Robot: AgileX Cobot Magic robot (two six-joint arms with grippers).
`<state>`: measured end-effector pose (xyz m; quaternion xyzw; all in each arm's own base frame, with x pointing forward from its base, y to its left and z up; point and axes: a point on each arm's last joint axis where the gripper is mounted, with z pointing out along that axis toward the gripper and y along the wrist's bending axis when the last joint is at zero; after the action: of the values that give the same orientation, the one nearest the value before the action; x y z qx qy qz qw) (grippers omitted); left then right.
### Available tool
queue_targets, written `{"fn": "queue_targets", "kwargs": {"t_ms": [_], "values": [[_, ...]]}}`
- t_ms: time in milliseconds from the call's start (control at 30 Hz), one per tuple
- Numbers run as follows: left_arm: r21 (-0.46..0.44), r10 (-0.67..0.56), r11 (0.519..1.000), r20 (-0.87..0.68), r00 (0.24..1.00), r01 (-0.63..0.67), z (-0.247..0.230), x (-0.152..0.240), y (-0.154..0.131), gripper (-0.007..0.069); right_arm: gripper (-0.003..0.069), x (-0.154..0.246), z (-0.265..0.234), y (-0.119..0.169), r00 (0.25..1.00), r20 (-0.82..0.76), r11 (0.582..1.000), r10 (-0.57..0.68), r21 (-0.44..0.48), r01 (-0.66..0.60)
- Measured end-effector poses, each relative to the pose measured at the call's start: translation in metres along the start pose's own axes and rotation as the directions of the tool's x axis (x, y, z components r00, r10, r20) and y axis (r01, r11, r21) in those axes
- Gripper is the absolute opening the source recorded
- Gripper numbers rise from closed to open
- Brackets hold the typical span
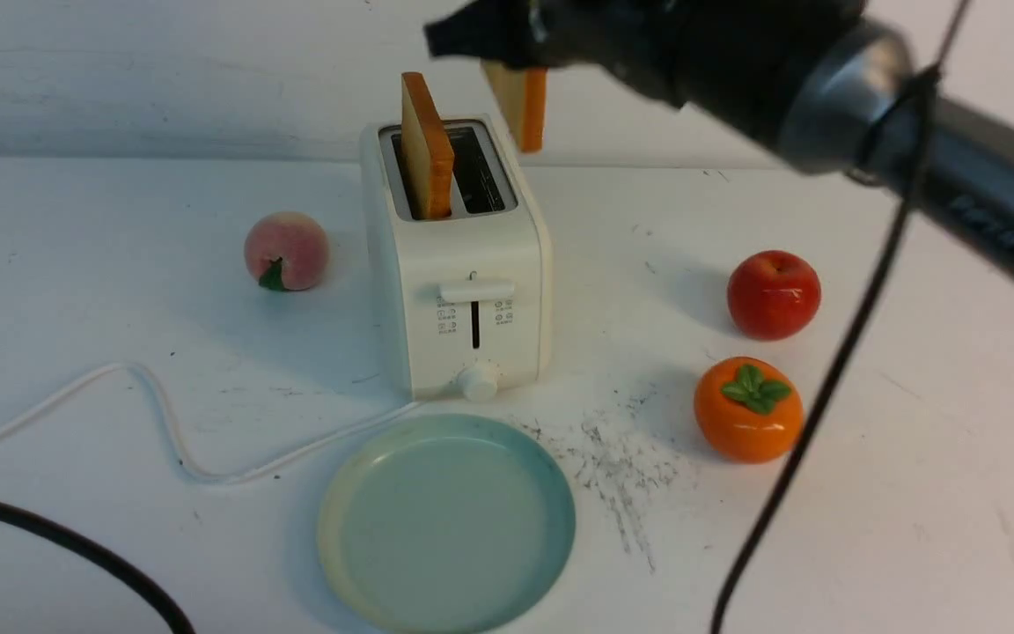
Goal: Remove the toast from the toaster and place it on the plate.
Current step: Use the right arm to put a slice of bread into the plate
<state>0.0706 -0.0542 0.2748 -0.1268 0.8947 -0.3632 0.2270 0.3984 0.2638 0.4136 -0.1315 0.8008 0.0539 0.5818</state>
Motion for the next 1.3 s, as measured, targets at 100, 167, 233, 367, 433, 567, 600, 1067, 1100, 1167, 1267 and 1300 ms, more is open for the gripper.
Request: {"fn": "queue_targets", "kwargs": {"t_ms": [100, 167, 233, 367, 433, 567, 600, 1067, 1100, 1167, 1267, 1300], "values": [[-0.001, 0.0, 1.0, 0.0, 1.0, 0.0, 0.0, 0.0, 0.0, 0.0156, 0.0117, -0.024, -0.038, -0.017, 1.0, 0.006, 0.999, 0.003, 0.041, -0.003], [-0.001, 0.0, 1.0, 0.0, 1.0, 0.0, 0.0, 0.0, 0.0, 0.0162, 0.0117, -0.04, -0.081, -0.039, 0.998, -0.053, 0.994, -0.017, 0.104, 0.023], [-0.001, 0.0, 1.0, 0.0, 1.0, 0.0, 0.0, 0.0, 0.0, 0.0162, 0.0117, -0.042, -0.106, -0.052, 0.99, -0.137, 0.989, -0.029, 0.143, 0.048], [-0.004, 0.002, 1.0, 0.001, 1.0, -0.002, 0.0, 0.0, 0.0, 0.0162, 0.0117, -0.041, -0.134, -0.067, 0.968, -0.244, 0.98, -0.054, 0.174, 0.099], [-0.005, 0.003, 1.0, 0.003, 1.0, -0.003, 0.0, 0.0, 0.0, 0.0162, 0.0117, -0.035, -0.145, -0.071, 0.956, -0.289, 0.99, -0.05, 0.114, 0.087], [-0.016, 0.009, 1.0, 0.008, 1.0, -0.009, 0.0, -0.001, 0.001, 0.0164, 0.0117, 0.005, -0.144, -0.061, 0.887, -0.461, 0.999, -0.037, -0.045, 0.018], [-0.017, 0.01, 1.0, 0.008, 1.0, -0.01, 0.0, -0.001, 0.002, 0.0164, 0.0117, 0.011, -0.144, -0.057, 0.874, -0.485, 0.998, -0.035, -0.071, 0.001], [-0.032, 0.019, 0.999, 0.015, 1.0, -0.018, 0.0, -0.001, 0.003, 0.0164, 0.0117, 0.139, -0.079, 0.023, 0.763, -0.646, 0.763, -0.026, -0.506, -0.403], [-0.032, 0.019, 0.999, 0.015, 1.0, -0.018, 0.0, -0.001, 0.003, 0.0164, 0.0117, 0.143, -0.07, 0.028, 0.769, -0.639, 0.739, -0.016, -0.525, -0.421], [-0.032, 0.019, 0.999, 0.015, 1.0, -0.018, 0.0, -0.001, 0.003, 0.0164, 0.0117, 0.15, -0.06, 0.034, 0.772, -0.635, 0.722, -0.01, -0.539, -0.434], [-0.032, 0.019, 0.999, 0.015, 1.0, -0.018, 0.0, -0.001, 0.003, 0.0164, 0.0117, 0.166, -0.041, 0.04, 0.779, -0.627, 0.717, -0.012, -0.548, -0.431], [-0.032, 0.019, 0.999, 0.015, 1.0, -0.018, 0.0, -0.001, 0.003, 0.0164, 0.0117, 0.166, -0.04, 0.04, 0.779, -0.627, 0.718, -0.013, -0.548, -0.429]]}}
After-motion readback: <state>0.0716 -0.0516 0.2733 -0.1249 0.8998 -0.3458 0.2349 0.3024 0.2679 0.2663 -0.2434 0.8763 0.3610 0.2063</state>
